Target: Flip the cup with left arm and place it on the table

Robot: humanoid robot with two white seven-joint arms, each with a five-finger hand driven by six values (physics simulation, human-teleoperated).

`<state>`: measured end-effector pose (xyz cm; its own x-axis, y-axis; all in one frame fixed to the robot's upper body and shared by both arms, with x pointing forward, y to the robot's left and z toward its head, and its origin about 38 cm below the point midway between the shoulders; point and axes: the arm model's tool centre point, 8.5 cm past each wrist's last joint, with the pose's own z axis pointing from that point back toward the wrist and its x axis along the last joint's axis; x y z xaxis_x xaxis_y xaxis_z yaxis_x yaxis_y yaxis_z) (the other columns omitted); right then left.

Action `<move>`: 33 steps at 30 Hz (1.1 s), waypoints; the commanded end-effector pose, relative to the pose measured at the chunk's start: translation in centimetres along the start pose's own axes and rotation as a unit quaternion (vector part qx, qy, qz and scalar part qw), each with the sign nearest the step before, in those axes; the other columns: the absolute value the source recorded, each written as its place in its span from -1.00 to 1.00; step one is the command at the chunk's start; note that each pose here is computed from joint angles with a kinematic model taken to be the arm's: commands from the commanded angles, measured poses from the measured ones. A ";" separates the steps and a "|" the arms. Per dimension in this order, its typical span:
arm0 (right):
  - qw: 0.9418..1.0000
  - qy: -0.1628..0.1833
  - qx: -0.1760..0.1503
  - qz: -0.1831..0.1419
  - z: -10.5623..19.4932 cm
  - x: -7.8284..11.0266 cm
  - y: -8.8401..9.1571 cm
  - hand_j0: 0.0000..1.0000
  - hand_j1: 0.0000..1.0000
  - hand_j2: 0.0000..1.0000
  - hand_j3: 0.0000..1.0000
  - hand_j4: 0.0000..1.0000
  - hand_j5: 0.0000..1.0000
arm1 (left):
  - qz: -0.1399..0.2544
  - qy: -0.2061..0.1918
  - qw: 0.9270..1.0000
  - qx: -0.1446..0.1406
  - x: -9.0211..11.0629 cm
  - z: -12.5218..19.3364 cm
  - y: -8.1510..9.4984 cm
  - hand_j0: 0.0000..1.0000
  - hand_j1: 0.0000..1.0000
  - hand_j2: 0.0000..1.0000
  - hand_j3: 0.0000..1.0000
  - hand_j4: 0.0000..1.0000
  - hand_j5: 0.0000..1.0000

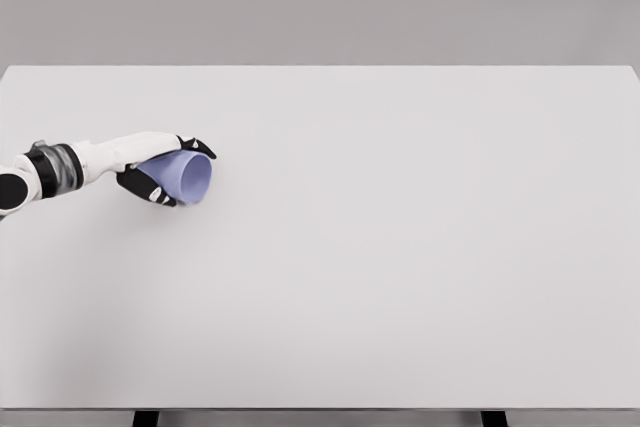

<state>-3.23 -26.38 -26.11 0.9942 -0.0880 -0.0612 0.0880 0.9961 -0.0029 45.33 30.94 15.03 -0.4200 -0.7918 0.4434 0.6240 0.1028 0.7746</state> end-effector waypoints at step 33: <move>1.000 0.000 0.000 0.000 0.0 0.0 0.0 1.00 1.00 1.00 1.00 1.00 1.00 | 0.200 -0.155 0.962 0.103 2.5 0.9 2.8 0.62 0.62 0.62 0.62 0.62 0.62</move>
<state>-3.23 -26.38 -26.11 0.9942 -0.0882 -0.0612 0.0881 0.9961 -0.0029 45.39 29.90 18.58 -0.3751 -0.4769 0.7949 0.6427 0.4842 0.5938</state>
